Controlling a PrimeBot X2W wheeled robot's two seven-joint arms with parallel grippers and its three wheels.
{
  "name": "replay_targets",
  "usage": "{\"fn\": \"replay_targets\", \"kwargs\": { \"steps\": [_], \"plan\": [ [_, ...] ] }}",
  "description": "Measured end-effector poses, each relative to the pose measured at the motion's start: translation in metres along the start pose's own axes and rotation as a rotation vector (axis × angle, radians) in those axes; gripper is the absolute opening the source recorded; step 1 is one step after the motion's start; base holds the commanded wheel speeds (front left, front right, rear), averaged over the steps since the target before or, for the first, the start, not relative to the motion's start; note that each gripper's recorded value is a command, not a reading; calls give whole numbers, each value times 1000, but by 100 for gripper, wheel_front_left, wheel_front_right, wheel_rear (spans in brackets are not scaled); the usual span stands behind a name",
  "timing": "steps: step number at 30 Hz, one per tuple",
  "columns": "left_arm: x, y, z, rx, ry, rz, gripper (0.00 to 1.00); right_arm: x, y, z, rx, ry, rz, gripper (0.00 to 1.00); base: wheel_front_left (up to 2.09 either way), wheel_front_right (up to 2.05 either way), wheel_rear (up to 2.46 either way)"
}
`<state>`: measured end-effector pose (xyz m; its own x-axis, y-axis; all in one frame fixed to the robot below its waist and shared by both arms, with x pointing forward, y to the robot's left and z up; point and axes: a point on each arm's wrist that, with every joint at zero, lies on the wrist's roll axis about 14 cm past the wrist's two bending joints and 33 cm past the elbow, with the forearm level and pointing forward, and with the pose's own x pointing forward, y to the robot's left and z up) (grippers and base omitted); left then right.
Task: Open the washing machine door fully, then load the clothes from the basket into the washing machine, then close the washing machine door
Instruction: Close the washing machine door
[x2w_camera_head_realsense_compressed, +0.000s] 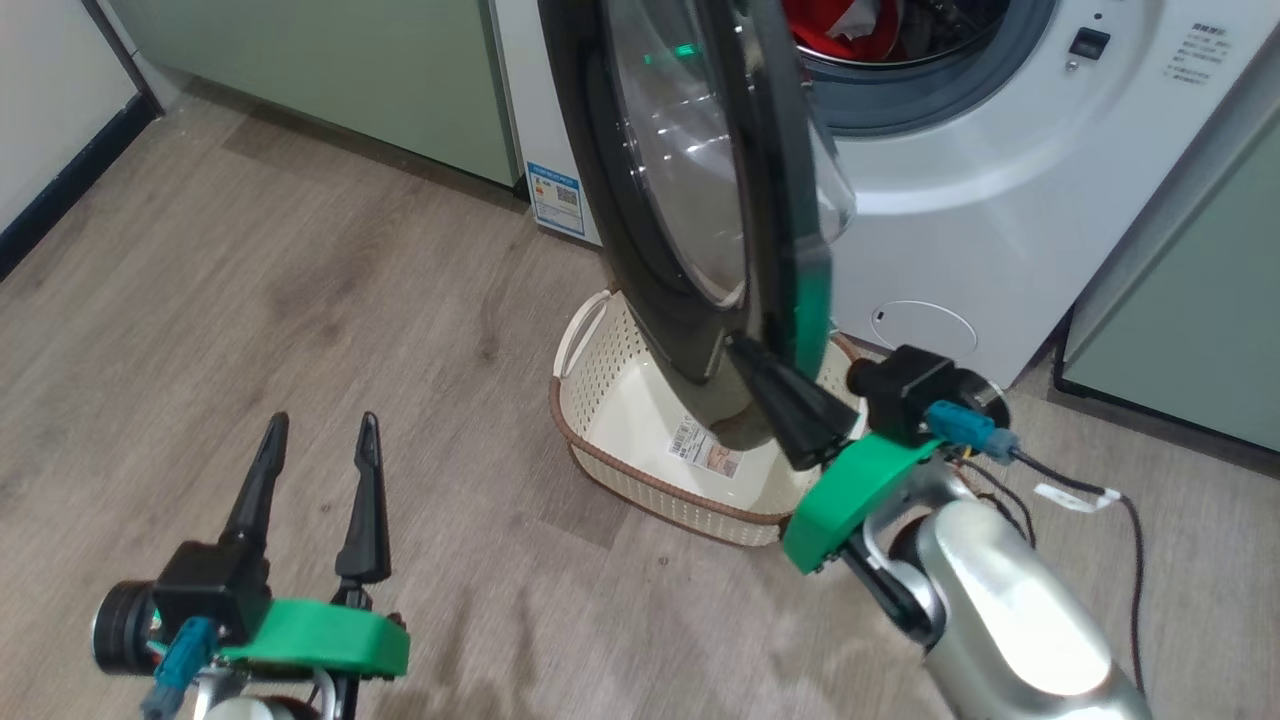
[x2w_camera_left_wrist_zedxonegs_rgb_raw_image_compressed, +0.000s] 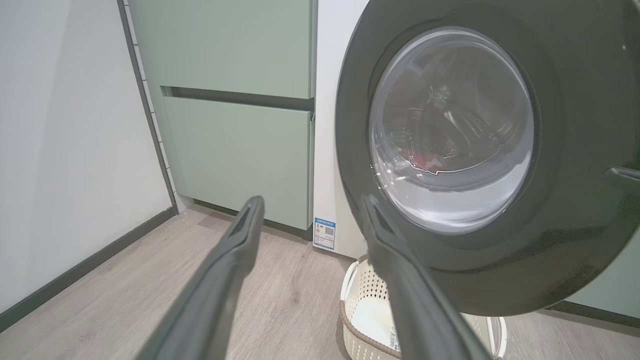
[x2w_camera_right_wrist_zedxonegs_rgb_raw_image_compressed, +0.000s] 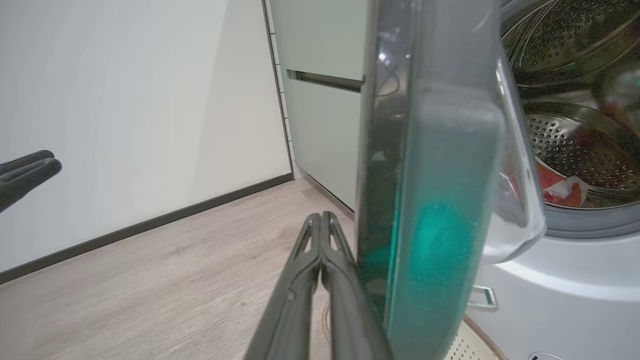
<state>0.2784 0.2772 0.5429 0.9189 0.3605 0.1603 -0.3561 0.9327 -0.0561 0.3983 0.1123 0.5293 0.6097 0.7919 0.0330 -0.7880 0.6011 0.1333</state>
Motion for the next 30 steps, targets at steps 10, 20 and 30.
{"fn": "replay_targets", "kwargs": {
  "steps": [10,20,30],
  "plan": [
    [1,-4,-1,-2,-3,-11,100,-6,-50,5,-15,-18,-145,0,0,0,0],
    [9,-10,-3,-5,2,-27,100,-1,-106,18,-13,-54,-283,0,0,0,0],
    [13,-17,-6,-6,10,-46,100,7,-104,27,-23,-87,-263,13,0,0,0]
  ]
}}
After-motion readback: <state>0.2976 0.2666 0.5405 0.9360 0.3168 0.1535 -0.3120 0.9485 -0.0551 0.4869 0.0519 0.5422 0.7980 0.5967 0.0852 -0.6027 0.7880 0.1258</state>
